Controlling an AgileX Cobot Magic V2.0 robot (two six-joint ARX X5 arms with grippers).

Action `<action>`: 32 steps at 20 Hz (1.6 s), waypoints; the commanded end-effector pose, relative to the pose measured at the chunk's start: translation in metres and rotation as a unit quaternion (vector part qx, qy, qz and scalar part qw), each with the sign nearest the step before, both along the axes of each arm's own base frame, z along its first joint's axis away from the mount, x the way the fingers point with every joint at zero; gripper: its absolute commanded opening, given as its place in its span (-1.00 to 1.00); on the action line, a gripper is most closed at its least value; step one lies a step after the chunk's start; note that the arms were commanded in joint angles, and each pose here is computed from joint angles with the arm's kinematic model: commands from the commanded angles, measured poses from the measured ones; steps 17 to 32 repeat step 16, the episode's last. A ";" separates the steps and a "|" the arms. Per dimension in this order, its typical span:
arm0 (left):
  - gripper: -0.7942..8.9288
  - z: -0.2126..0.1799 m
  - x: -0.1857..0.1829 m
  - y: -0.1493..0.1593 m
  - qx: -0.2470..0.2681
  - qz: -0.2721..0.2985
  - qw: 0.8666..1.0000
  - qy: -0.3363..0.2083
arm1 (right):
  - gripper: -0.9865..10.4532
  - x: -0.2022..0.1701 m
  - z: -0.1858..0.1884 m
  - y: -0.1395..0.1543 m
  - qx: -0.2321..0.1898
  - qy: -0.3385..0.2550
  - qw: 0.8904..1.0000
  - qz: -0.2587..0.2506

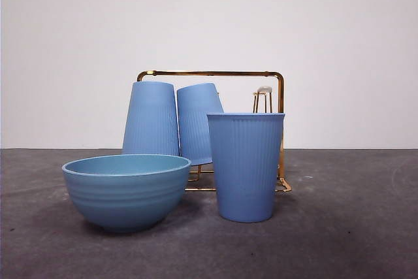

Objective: Right arm lift cup from the cupboard, then place it on the right of the bowl

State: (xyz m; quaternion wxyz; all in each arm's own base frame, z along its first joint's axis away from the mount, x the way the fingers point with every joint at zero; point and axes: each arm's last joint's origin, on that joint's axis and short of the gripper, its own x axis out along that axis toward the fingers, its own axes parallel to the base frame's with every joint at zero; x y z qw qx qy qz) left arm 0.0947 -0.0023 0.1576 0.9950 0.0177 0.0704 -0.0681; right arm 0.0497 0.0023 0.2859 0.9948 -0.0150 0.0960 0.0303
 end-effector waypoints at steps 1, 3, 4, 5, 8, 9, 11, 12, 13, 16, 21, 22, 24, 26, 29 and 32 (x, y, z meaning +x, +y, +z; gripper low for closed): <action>-0.82 -0.007 0.001 0.000 -0.003 0.001 1.000 0.013 | -0.80 0.019 -0.019 -0.001 -0.003 -0.068 0.998 -0.015; -0.82 -0.007 0.001 0.000 -0.003 0.001 1.000 0.013 | -0.80 0.030 -0.042 -0.002 -0.001 -0.088 0.996 -0.021; -0.82 -0.007 0.001 0.000 -0.003 0.001 1.000 0.013 | -0.80 0.034 -0.051 -0.002 0.000 -0.093 0.995 -0.021; -0.82 -0.007 0.001 0.000 -0.003 0.001 1.000 0.013 | -0.80 0.038 -0.062 -0.003 0.001 -0.098 0.995 -0.022; -0.82 -0.007 0.001 0.000 -0.003 0.001 1.000 0.013 | -0.80 0.044 -0.087 -0.003 0.000 -0.089 0.996 -0.023; -0.82 -0.007 0.001 0.000 -0.003 0.001 1.000 0.013 | -0.80 0.044 -0.093 -0.003 0.000 -0.083 0.996 -0.024; -0.82 -0.007 0.001 0.000 -0.003 0.001 1.000 0.013 | -0.80 0.045 -0.105 -0.003 -0.001 -0.072 0.997 -0.036; -0.82 -0.007 0.001 0.000 -0.003 0.001 1.000 0.013 | -0.80 0.045 -0.110 -0.004 -0.002 -0.067 0.997 -0.039; -0.82 -0.007 0.001 0.000 -0.003 0.001 1.000 0.013 | -0.80 0.045 -0.119 -0.004 -0.002 -0.056 0.998 -0.039; -0.82 -0.007 0.001 0.000 -0.003 0.001 1.000 0.013 | -0.80 0.046 -0.134 -0.004 -0.001 -0.022 0.999 -0.049; -0.82 -0.007 0.001 0.000 -0.003 0.001 1.000 0.013 | -0.80 0.046 -0.134 -0.004 -0.001 -0.022 0.999 -0.049; -0.82 -0.007 0.001 0.000 -0.003 0.001 1.000 0.013 | -0.80 0.046 -0.134 -0.004 -0.001 -0.022 0.999 -0.049; -0.82 -0.007 0.001 0.000 -0.003 0.001 1.000 0.013 | -0.80 0.046 -0.134 -0.004 -0.001 -0.022 0.999 -0.049; -0.82 -0.007 0.001 0.000 -0.003 0.001 1.000 0.013 | -0.80 0.046 -0.134 -0.004 -0.001 -0.022 0.999 -0.049; -0.82 -0.007 0.001 0.000 -0.003 0.001 1.000 0.013 | -0.80 0.046 -0.134 -0.004 -0.001 -0.022 0.999 -0.049; -0.82 -0.007 0.001 0.000 -0.003 0.001 1.000 0.013 | -0.80 0.046 -0.134 -0.004 -0.001 -0.022 0.999 -0.049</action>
